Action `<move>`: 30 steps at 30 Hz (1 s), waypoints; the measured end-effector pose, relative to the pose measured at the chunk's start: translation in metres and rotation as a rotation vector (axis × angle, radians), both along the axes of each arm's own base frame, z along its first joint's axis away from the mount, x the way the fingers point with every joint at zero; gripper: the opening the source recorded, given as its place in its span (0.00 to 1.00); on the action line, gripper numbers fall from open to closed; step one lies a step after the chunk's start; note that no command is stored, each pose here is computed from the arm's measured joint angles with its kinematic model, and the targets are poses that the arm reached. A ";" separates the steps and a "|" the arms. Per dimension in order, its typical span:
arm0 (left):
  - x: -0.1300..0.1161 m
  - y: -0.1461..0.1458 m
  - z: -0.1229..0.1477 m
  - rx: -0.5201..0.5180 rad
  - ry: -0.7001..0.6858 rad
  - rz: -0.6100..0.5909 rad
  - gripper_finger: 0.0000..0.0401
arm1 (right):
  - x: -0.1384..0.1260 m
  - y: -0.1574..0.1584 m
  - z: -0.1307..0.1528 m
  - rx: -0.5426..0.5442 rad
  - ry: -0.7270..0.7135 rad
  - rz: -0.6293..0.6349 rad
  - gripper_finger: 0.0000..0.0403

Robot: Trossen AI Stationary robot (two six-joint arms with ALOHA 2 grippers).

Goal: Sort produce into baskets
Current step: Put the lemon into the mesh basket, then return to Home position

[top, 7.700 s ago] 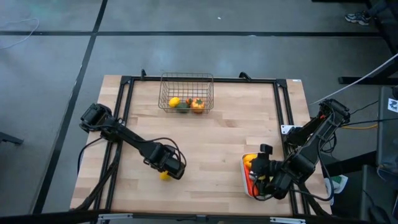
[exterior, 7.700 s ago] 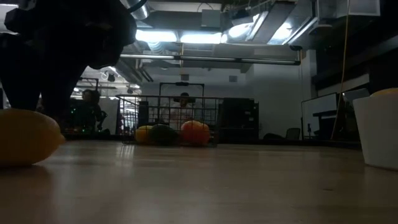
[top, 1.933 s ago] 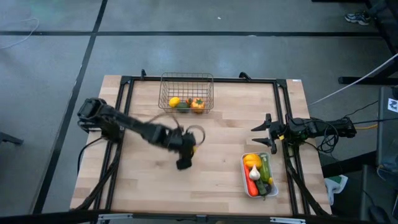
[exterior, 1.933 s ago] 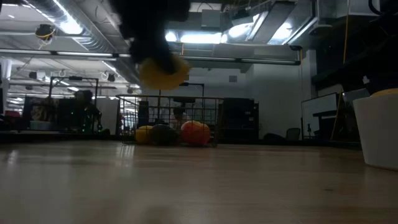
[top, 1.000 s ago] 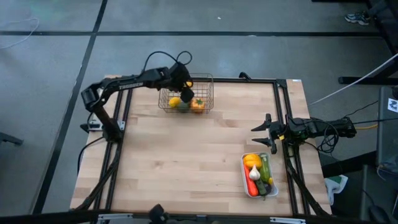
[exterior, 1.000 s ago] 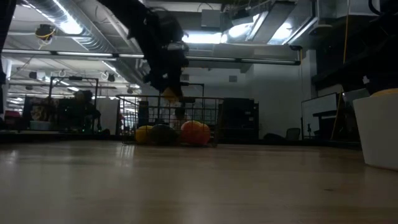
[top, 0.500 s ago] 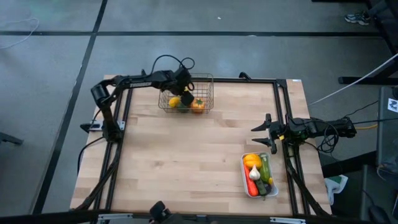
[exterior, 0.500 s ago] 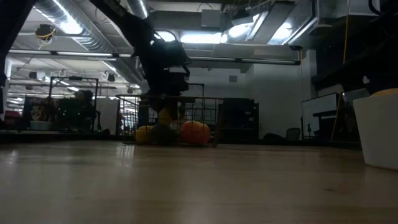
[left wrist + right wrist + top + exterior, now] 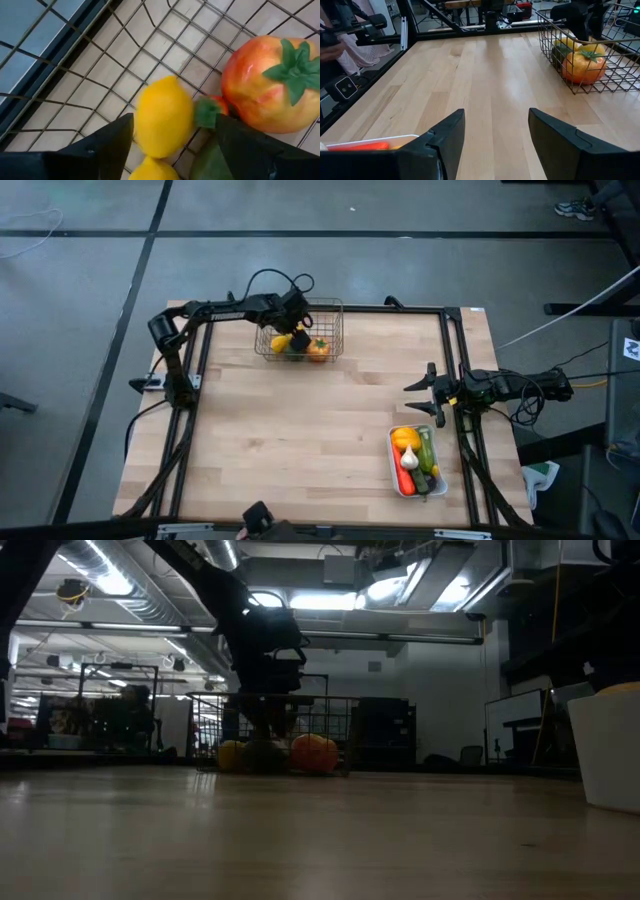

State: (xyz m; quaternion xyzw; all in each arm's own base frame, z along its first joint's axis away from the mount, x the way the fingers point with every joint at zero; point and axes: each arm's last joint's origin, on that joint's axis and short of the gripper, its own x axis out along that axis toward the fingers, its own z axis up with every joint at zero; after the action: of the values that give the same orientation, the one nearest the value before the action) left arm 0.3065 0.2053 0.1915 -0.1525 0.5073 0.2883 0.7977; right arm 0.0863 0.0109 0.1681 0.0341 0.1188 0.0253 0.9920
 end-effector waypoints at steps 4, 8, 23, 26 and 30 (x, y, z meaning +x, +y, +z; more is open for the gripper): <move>-0.002 0.003 0.000 -0.020 -0.014 0.004 0.73 | 0.000 0.000 0.000 0.000 0.000 0.000 0.54; -0.002 0.004 0.002 -0.030 -0.035 -0.012 0.75 | 0.000 0.000 0.000 0.000 0.000 0.000 0.54; -0.027 -0.037 0.120 0.149 -0.363 -0.253 0.66 | 0.000 0.000 0.000 0.000 0.001 0.000 0.54; -0.040 -0.058 0.142 0.180 -0.438 -0.301 0.55 | 0.000 0.000 0.000 0.000 0.000 0.000 0.54; -0.055 -0.089 0.150 0.208 -0.504 -0.378 0.37 | 0.000 0.000 0.000 0.000 0.000 0.000 0.54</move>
State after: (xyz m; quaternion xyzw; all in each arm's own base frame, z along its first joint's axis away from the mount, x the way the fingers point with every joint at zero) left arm 0.2514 0.1160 0.3414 -0.0398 0.2811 0.1387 0.9488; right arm 0.0863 0.0109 0.1681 0.0341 0.1189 0.0255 0.9920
